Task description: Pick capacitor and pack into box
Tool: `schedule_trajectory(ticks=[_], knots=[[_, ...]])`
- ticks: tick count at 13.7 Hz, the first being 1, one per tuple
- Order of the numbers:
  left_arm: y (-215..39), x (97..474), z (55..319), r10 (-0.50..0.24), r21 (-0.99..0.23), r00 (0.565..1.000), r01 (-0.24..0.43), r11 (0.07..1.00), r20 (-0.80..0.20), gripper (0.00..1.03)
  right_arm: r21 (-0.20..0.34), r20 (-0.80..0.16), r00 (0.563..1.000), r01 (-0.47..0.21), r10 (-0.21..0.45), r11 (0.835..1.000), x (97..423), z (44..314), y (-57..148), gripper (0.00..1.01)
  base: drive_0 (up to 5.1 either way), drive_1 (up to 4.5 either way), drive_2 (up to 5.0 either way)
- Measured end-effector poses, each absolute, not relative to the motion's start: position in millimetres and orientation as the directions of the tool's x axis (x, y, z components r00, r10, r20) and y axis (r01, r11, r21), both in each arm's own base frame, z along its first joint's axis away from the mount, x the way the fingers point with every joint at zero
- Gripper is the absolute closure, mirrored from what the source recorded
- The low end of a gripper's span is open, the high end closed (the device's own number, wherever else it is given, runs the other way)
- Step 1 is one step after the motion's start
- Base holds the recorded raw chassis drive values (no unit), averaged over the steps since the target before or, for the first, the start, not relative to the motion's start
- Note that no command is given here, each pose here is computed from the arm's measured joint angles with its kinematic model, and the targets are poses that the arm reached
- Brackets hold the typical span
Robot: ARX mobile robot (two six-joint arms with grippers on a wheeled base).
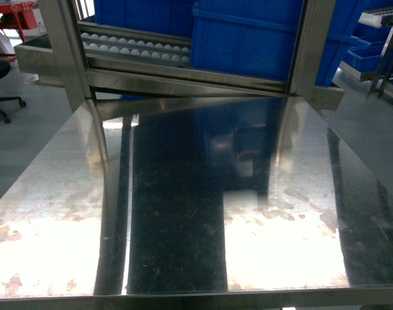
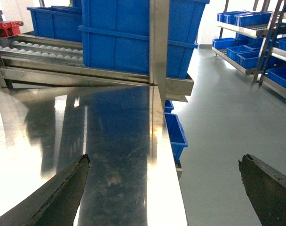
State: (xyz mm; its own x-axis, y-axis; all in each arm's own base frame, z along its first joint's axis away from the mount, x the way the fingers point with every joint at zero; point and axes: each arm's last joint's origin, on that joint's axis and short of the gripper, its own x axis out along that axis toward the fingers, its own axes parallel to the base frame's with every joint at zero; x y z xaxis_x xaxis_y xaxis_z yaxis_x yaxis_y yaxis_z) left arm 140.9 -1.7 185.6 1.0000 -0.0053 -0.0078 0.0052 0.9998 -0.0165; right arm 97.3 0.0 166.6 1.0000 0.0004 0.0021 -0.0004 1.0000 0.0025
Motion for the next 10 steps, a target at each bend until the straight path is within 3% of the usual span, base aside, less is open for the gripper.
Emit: schedule_trajectory(ticks=[3,10], knots=[[0,123,171,-0.003,-0.017,1.0,0.003,1.0,0.017,0.59,0.003,0.002,1.0,0.0,0.0,1.0,97,167,0,0.03,0.0,0.0,0.0],[0,116,171,-0.002,-0.017,1.0,0.003,1.0,0.015,0.59,0.003,0.002,1.0,0.0,0.0,1.0,97,167,0,0.03,0.0,0.0,0.0]])
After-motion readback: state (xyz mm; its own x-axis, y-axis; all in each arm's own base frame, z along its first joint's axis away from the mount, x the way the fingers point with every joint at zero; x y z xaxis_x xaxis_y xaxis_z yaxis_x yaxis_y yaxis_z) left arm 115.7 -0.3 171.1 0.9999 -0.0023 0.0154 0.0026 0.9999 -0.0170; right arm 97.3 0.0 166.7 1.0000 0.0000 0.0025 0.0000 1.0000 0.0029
